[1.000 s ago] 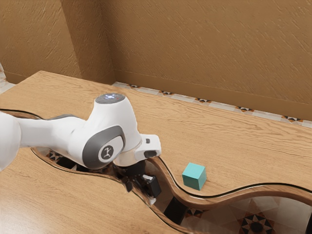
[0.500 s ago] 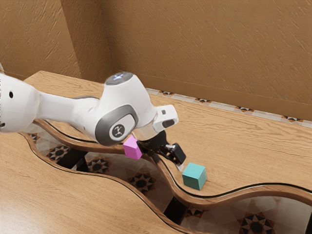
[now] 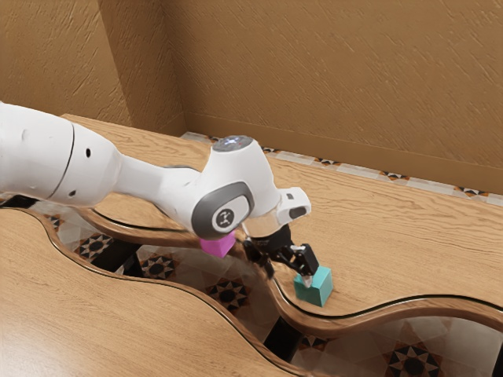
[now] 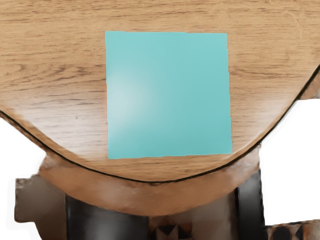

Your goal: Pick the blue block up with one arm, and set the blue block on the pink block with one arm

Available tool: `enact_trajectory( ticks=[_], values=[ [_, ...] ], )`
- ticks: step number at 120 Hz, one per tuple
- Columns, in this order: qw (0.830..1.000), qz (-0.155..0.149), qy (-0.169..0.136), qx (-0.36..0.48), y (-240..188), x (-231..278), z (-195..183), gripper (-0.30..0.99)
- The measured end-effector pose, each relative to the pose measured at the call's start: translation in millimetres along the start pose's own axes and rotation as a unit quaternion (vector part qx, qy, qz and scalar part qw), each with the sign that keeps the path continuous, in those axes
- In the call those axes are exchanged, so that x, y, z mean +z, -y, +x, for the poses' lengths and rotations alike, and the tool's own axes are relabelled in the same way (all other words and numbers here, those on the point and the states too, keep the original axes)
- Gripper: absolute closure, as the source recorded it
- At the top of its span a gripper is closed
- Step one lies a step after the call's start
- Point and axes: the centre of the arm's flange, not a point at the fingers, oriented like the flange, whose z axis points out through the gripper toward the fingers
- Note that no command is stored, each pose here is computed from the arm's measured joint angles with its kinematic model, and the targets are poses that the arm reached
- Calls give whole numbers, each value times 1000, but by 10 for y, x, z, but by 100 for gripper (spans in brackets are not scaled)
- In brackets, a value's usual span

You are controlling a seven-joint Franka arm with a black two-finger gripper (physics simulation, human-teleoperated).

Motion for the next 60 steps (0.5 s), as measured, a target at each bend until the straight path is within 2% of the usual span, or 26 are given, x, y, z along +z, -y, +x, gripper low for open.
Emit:
enact_trajectory(
  ticks=[7,15,23,32,60],
  values=[
    [1000,2,-5,9,-69,-60,229,0],
    [1000,16,7,18,-86,-40,349,0],
    [998,52,26,16,49,129,393,0],
    [997,72,37,15,98,187,415,1],
    [996,75,49,-11,-24,288,514,0]
  ],
)
